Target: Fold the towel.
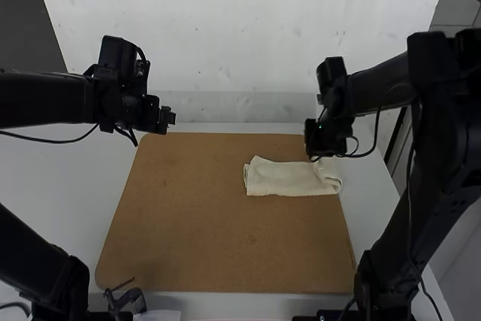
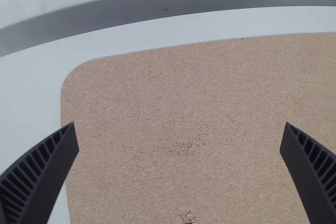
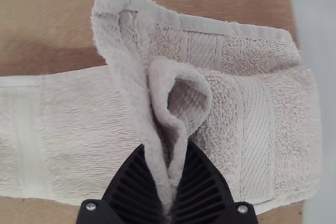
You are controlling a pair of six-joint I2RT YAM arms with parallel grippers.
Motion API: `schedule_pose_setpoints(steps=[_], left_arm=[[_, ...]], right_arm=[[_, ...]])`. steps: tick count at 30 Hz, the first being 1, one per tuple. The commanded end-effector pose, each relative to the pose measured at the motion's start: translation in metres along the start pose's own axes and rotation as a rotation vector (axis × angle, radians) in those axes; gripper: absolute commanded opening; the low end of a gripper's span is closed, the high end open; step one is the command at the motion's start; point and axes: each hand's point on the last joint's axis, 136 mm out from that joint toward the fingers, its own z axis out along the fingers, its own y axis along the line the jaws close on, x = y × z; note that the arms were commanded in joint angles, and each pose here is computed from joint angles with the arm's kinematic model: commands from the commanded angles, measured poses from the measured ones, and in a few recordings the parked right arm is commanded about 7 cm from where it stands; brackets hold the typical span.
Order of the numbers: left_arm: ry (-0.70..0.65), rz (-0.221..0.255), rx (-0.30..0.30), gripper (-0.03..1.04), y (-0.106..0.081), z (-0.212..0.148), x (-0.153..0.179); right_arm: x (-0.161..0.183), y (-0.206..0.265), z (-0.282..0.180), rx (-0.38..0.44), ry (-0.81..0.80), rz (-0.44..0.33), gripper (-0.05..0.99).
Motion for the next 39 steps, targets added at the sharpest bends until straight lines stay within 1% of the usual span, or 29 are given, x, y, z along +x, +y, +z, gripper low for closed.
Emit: schedule_pose_setpoints(steps=[1, 5, 8, 13, 18, 19, 22, 23, 24, 28, 30, 31, 33, 34, 37, 39], left_arm=[[-0.028, -0.006, -0.003, 0.99, 0.003, -0.006, -0.006], [-0.028, -0.005, -0.002, 0.99, 0.003, -0.006, -0.005], [-0.021, -0.006, -0.007, 0.99, 0.005, -0.006, -0.002], [-0.021, -0.012, -0.015, 0.99, 0.009, -0.006, -0.001], [-0.029, -0.012, -0.014, 0.98, 0.01, -0.004, 0.0], [-0.026, -0.013, -0.017, 0.98, 0.011, -0.004, 0.001], [-0.024, -0.015, -0.018, 0.98, 0.011, -0.003, 0.002], [-0.023, -0.015, -0.018, 0.98, 0.011, -0.002, 0.002], [-0.02, -0.013, -0.018, 0.98, 0.011, -0.002, 0.003], [-0.016, -0.013, -0.018, 0.98, 0.011, -0.001, 0.005], [-0.026, -0.013, -0.016, 0.98, 0.011, -0.001, 0.003], [-0.029, -0.013, -0.016, 0.98, 0.011, -0.001, 0.003], [-0.03, -0.012, -0.017, 0.98, 0.011, -0.001, 0.003], [-0.03, -0.011, -0.014, 0.98, 0.01, -0.001, 0.003], [-0.03, -0.008, -0.01, 0.98, 0.008, -0.001, 0.003], [-0.032, -0.007, -0.009, 0.98, 0.008, -0.001, 0.002]], right_arm=[[-0.009, 0.04, -0.006, 0.001, -0.042, 0.01, 0.02], [-0.009, 0.082, -0.002, -0.035, -0.031, -0.032, 0.02], [-0.006, 0.105, 0.001, -0.043, -0.024, -0.068, 0.02], [0.002, 0.128, 0.009, -0.048, -0.003, -0.105, 0.02], [0.009, 0.14, 0.018, -0.052, 0.015, -0.116, 0.02], [0.009, 0.142, 0.019, -0.055, 0.011, -0.115, 0.04], [0.0, 0.144, 0.013, -0.077, -0.029, -0.099, 0.53], [-0.006, 0.146, 0.006, -0.092, -0.057, -0.093, 0.58], [-0.012, 0.146, 0.0, -0.104, -0.083, -0.084, 0.58], [-0.033, 0.137, -0.022, -0.129, -0.149, -0.042, 0.58], [-0.039, 0.13, -0.027, -0.126, -0.164, -0.027, 0.54], [-0.038, 0.127, -0.026, -0.12, -0.161, -0.026, 0.42], [-0.036, 0.119, -0.022, -0.104, -0.153, -0.019, 0.1], [-0.032, 0.116, -0.017, -0.089, -0.139, -0.03, 0.01], [-0.008, 0.112, 0.002, -0.051, -0.058, -0.06, 0.01], [0.006, 0.115, 0.009, -0.044, -0.026, -0.084, 0.01]])
